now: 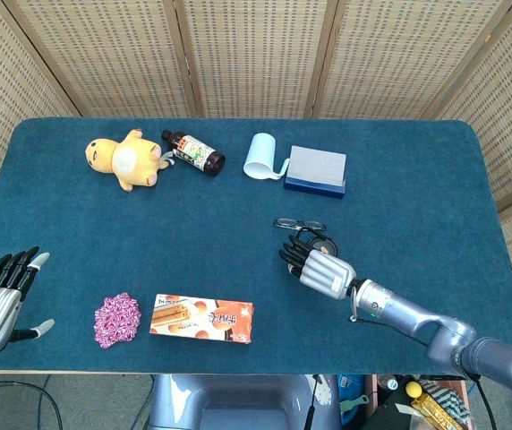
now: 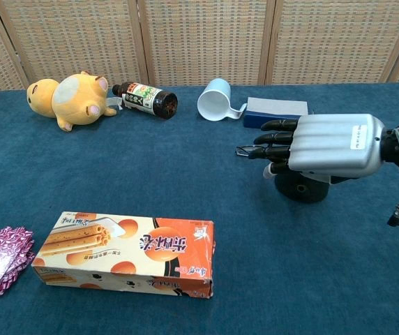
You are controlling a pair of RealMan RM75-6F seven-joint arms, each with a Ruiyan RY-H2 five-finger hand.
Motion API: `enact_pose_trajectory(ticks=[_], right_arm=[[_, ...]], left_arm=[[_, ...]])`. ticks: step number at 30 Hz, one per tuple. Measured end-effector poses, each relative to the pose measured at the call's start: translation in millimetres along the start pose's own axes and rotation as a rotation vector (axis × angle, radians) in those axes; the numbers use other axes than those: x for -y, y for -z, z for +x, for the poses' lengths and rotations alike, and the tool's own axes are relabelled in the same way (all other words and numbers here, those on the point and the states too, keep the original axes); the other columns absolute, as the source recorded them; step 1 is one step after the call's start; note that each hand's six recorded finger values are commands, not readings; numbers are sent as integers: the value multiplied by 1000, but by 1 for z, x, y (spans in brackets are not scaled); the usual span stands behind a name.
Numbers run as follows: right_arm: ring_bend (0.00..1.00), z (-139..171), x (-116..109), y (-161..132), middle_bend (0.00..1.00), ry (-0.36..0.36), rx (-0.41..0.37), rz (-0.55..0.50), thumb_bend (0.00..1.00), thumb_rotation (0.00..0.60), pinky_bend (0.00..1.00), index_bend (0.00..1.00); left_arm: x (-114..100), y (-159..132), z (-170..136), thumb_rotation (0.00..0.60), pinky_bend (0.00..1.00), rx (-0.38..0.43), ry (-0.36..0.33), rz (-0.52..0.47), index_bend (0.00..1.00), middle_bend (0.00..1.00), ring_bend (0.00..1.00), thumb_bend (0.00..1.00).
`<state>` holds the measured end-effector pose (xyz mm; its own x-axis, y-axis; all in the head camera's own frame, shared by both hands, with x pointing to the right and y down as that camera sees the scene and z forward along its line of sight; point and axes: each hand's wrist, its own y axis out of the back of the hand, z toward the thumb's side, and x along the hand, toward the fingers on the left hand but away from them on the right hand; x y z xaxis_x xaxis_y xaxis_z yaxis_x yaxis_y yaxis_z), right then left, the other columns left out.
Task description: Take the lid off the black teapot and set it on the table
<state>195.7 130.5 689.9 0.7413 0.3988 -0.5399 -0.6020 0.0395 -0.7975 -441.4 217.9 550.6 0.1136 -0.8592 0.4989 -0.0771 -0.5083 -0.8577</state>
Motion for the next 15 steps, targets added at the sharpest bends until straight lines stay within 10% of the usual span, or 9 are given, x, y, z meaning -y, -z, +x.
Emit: enact_pose_trajectory(ticks=[15], right_arm=[[0,11,32,30,161,-130,140,1,950,600,41,259]], left_arm=[[2,-2,0,600,0,7,7,0,0,0,0,110]])
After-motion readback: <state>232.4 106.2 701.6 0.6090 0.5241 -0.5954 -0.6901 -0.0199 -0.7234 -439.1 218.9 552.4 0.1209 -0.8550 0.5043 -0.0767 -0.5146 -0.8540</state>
